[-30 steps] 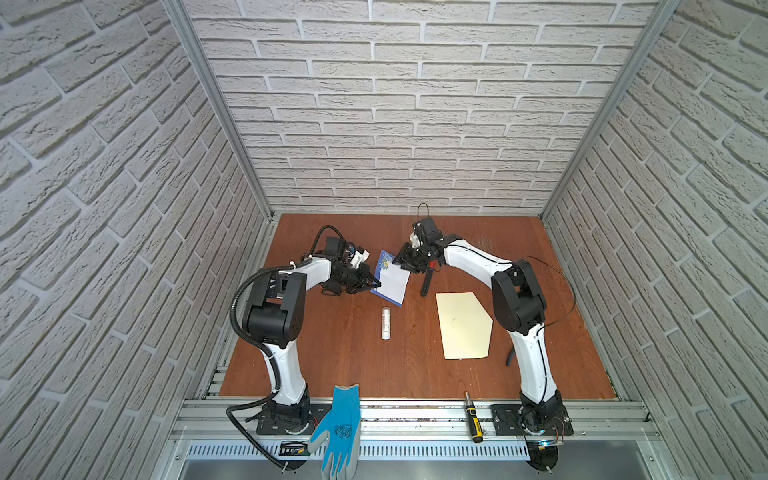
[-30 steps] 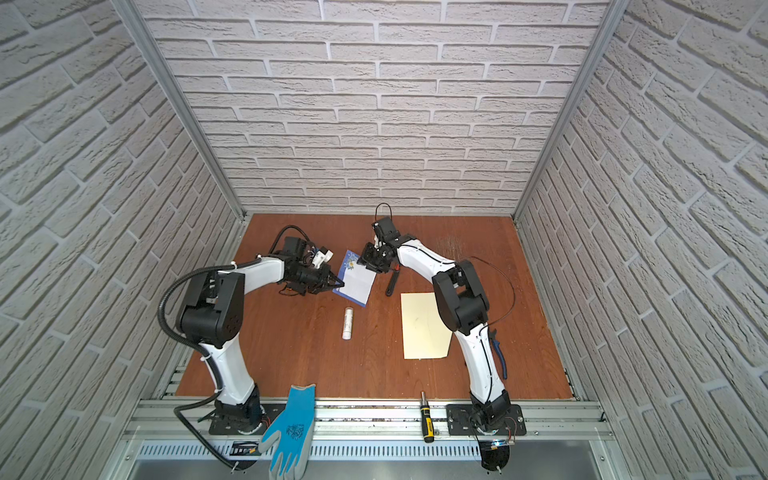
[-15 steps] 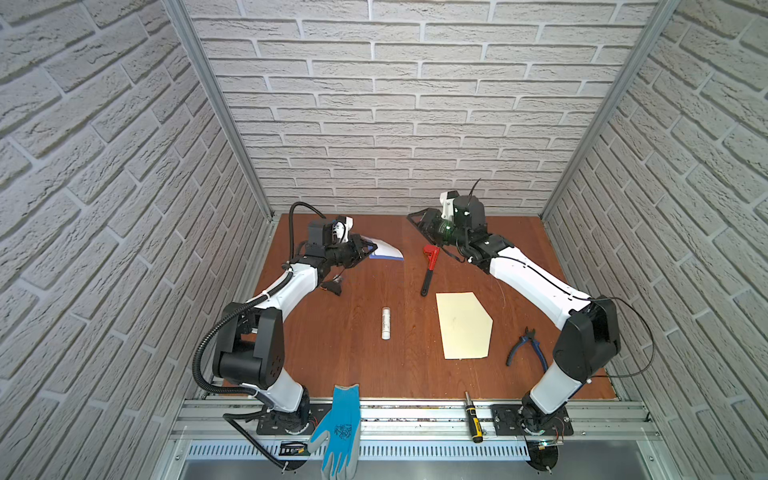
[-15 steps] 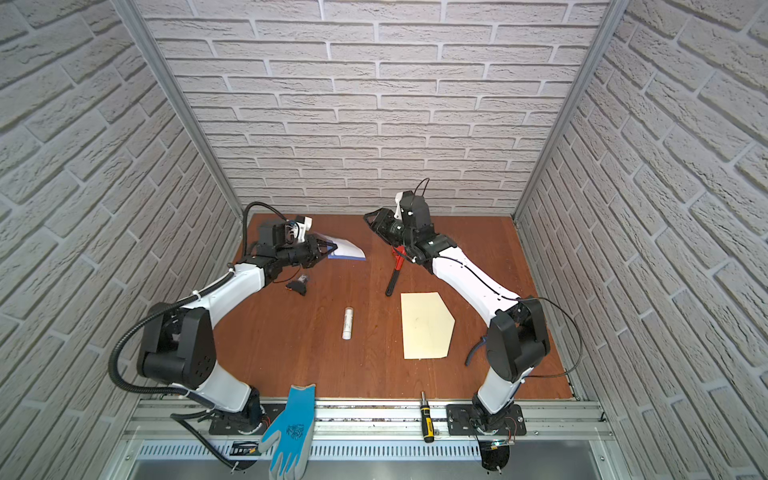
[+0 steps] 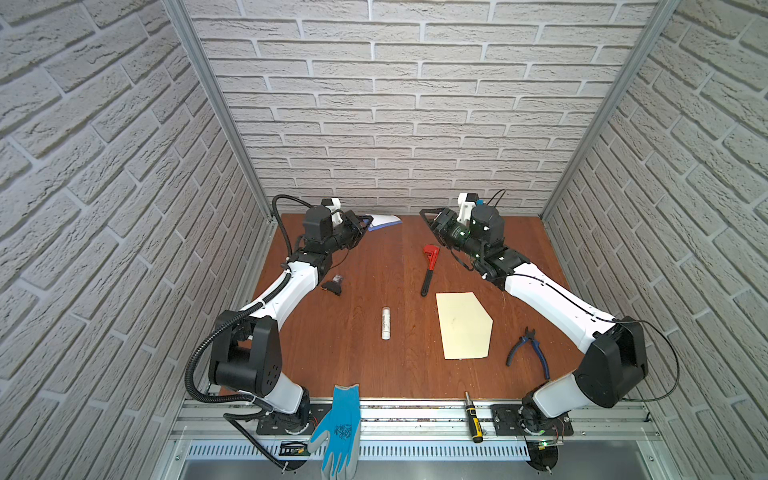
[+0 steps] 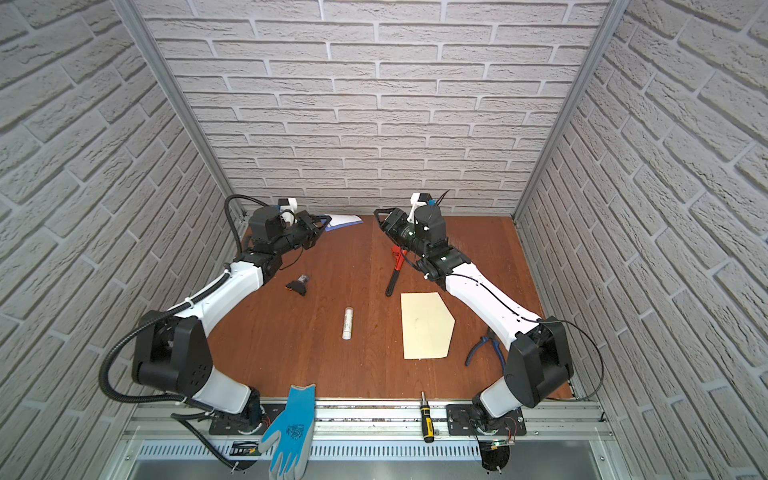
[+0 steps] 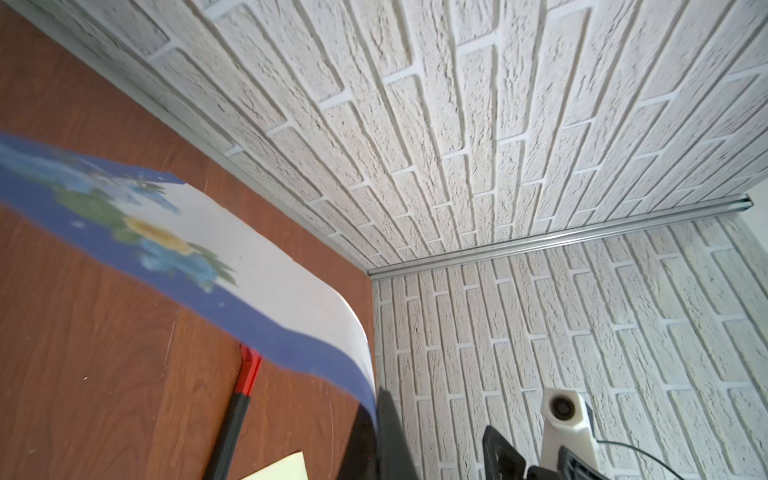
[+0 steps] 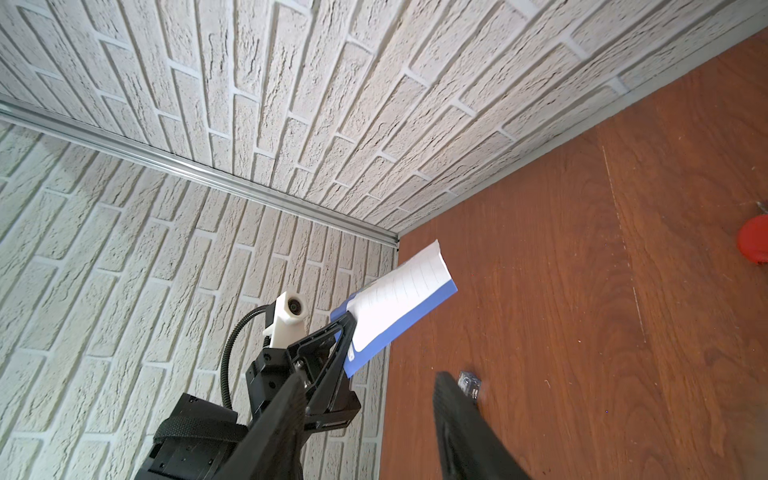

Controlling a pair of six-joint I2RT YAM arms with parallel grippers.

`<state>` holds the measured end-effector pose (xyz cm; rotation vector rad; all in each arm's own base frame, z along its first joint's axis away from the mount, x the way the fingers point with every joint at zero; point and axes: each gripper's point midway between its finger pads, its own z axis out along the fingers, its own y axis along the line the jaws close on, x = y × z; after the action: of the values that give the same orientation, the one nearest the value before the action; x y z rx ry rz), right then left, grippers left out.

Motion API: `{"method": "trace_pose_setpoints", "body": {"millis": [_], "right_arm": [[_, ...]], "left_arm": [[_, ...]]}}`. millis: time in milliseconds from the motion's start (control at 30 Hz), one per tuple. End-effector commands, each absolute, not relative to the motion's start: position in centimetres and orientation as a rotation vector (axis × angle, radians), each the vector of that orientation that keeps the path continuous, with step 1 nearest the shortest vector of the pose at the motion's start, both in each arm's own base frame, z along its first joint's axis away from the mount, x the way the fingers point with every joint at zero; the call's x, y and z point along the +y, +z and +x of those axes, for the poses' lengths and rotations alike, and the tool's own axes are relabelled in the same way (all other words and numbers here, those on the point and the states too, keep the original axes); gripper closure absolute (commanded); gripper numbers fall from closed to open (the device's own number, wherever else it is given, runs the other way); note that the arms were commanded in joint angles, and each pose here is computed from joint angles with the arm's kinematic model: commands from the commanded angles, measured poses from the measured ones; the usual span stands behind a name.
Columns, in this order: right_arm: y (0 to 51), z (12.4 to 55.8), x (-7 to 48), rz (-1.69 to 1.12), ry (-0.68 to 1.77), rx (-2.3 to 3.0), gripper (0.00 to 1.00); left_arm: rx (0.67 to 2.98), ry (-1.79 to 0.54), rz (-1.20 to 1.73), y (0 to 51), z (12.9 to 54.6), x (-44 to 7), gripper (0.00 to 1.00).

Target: Place the letter into the envelope and seal it

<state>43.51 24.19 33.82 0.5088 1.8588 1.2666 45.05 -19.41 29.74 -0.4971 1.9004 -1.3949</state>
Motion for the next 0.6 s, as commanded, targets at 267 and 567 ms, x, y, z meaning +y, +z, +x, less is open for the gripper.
{"method": "trace_pose_setpoints", "body": {"millis": [267, 567], "right_arm": [[35.8, 42.1, 24.9, 0.517, 1.431, 1.758, 0.44], [35.2, 40.4, 27.1, 0.429, 1.536, 1.713, 0.42]], "left_arm": [[1.605, -1.478, -0.451, 37.3, 42.7, -20.1, 1.00], [1.498, -1.507, -0.418, 36.9, 39.7, -20.9, 1.00]]}}
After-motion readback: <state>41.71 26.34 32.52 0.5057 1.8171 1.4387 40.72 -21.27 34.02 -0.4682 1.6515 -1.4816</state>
